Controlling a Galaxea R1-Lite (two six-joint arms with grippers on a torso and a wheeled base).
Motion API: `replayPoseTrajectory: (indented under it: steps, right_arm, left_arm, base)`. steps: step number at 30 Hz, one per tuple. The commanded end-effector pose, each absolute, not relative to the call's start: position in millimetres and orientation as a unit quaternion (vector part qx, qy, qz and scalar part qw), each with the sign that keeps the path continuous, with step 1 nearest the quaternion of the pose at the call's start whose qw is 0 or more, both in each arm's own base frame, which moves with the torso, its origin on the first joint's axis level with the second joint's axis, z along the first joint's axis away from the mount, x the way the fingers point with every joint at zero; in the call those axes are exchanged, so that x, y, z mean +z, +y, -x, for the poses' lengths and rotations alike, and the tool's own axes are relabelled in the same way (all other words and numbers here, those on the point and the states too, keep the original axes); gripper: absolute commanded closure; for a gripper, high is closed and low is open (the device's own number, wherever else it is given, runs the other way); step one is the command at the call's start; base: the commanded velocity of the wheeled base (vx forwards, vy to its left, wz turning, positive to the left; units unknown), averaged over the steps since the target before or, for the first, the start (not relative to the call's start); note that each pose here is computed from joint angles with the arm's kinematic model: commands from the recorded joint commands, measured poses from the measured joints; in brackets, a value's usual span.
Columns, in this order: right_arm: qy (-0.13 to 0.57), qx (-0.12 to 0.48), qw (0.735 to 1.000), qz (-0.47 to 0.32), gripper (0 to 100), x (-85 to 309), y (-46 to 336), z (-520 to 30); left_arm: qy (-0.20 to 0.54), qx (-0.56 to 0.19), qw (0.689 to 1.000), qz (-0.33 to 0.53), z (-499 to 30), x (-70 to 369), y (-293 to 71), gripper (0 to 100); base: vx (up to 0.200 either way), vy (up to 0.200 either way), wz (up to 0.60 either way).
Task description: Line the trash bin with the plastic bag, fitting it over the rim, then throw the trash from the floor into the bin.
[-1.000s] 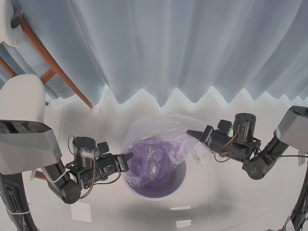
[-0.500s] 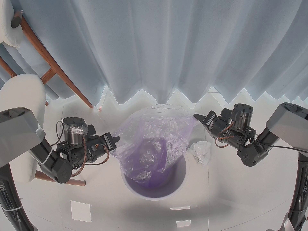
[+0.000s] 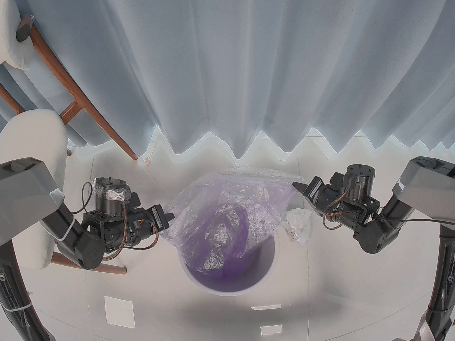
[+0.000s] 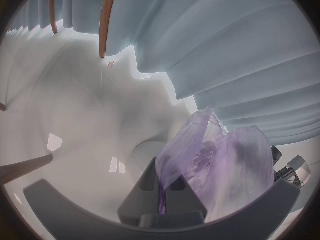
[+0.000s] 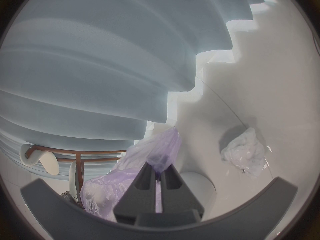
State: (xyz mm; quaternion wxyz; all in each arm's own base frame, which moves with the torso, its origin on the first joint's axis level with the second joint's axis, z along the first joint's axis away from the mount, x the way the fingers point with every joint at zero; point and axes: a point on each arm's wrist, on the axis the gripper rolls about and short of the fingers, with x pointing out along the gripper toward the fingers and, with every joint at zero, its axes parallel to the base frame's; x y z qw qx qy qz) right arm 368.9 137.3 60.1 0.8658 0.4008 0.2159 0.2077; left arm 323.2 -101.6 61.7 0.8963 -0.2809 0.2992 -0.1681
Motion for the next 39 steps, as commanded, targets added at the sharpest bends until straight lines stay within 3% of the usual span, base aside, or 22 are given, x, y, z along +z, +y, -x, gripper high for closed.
replayPoseTrajectory:
  steps: [1, 3, 4, 6, 10, 14, 22, 36, 37, 39]
  right_arm:
    - [0.217, 0.212, 0.865, -0.400, 100, 69, 137, -356]
    - [0.221, 0.205, 0.867, -0.396, 100, 69, 138, -349]
    - [0.217, 0.201, 0.869, -0.396, 0, 70, 140, -347]
    - [0.204, 0.198, 0.867, -0.410, 0, 80, 141, -342]
    - [0.218, 0.242, 0.813, -0.483, 0, 116, 164, -308]
    - [0.242, 0.280, 0.796, -0.479, 0, 127, 186, -289]
    - [0.313, 0.254, 0.789, -0.464, 0, 115, 221, -304]
    - [0.318, 0.220, 0.798, -0.462, 0, 99, 249, -348]
    - [0.318, 0.220, 0.798, -0.462, 100, 99, 249, -349]
    - [0.322, 0.216, 0.799, -0.459, 100, 98, 249, -348]
  left_arm:
    - [0.293, -0.171, 0.898, 0.282, -319, 68, -100, 100]
    - [0.295, -0.173, 0.897, 0.280, -316, 68, -101, 100]
    - [0.296, -0.174, 0.897, 0.279, -315, 69, -102, 100]
    - [0.298, -0.175, 0.897, 0.276, -313, 68, -102, 100]
    - [0.296, -0.181, 0.898, 0.269, -308, 71, -103, 100]
    - [0.300, -0.187, 0.897, 0.265, -303, 71, -107, 100]
    - [0.298, -0.192, 0.897, 0.264, -301, 74, -108, 100]
    - [0.289, -0.198, 0.899, 0.263, -296, 82, -108, 100]
    - [0.289, -0.198, 0.899, 0.263, -296, 82, -108, 100]
    - [0.290, -0.196, 0.899, 0.262, -296, 81, -107, 100]
  base:
    - [0.000, 0.000, 0.00]
    - [0.000, 0.000, 0.00]
    - [0.000, 0.000, 0.00]
    - [0.000, 0.000, 0.00]
    - [0.000, 0.000, 0.00]
    - [0.000, 0.000, 0.00]
    - [0.000, 0.000, 0.00]
    - [0.000, 0.000, 0.00]
    - [0.000, 0.000, 0.00]
    - [0.000, 0.000, 0.00]
